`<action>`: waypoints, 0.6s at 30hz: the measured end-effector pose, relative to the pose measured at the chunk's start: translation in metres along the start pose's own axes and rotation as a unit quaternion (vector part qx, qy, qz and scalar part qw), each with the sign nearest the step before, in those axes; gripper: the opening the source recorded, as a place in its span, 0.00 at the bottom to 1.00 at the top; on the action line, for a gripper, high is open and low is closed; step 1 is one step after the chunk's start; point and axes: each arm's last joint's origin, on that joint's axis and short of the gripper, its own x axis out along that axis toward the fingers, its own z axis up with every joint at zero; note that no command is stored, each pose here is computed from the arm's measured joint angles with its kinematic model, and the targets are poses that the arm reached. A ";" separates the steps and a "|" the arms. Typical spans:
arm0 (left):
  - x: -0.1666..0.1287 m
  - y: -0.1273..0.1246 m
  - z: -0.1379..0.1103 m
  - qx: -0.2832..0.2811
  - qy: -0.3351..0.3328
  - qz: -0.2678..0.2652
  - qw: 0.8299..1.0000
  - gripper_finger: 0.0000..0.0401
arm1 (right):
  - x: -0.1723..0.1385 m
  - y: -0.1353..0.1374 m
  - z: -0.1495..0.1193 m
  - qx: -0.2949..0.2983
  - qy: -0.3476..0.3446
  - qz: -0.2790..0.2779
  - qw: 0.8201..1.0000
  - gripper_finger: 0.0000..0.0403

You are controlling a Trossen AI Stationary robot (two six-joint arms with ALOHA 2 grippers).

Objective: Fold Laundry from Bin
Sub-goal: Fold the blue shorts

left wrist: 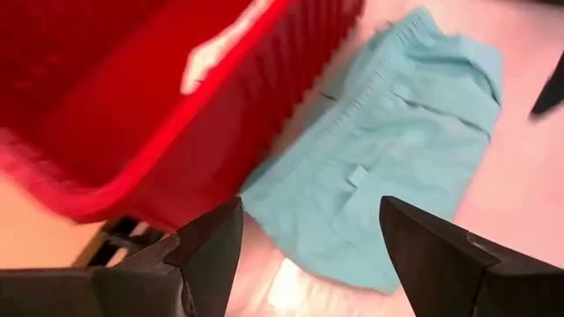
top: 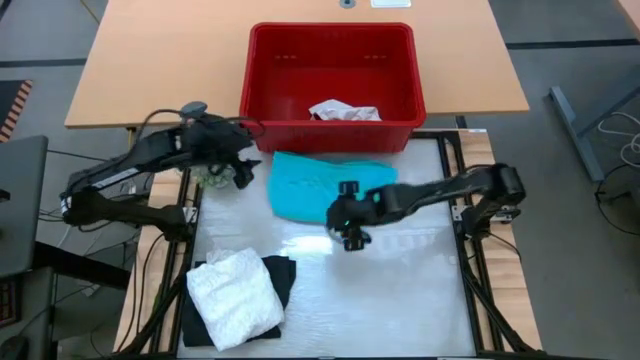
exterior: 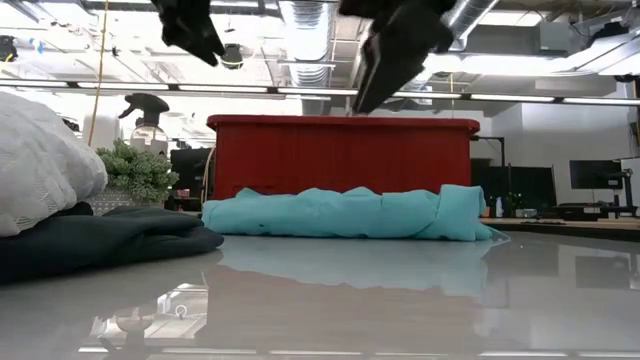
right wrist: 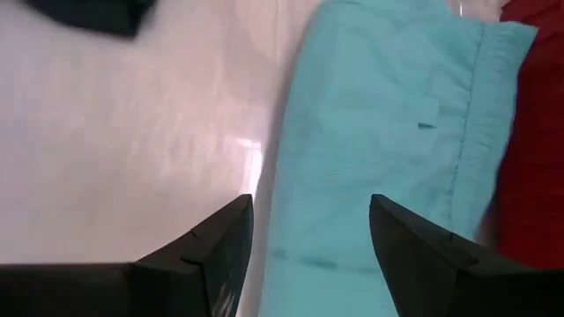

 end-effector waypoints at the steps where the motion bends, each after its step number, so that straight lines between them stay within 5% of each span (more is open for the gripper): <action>1: -0.005 0.001 -0.001 -0.005 -0.007 0.007 1.000 0.63 | 0.007 0.003 0.004 -0.002 0.002 0.001 1.000 0.62; 10: -0.027 0.007 -0.013 -0.017 -0.001 0.022 1.000 0.63 | 0.080 0.014 0.028 -0.011 0.061 0.010 0.998 0.63; 14: -0.029 0.007 -0.018 -0.014 0.022 0.023 0.999 0.63 | 0.105 0.009 0.031 -0.015 0.098 -0.042 0.994 0.66; 18: -0.029 0.007 -0.020 -0.010 0.033 0.024 0.999 0.63 | 0.126 0.010 0.032 0.011 0.115 0.016 0.993 0.66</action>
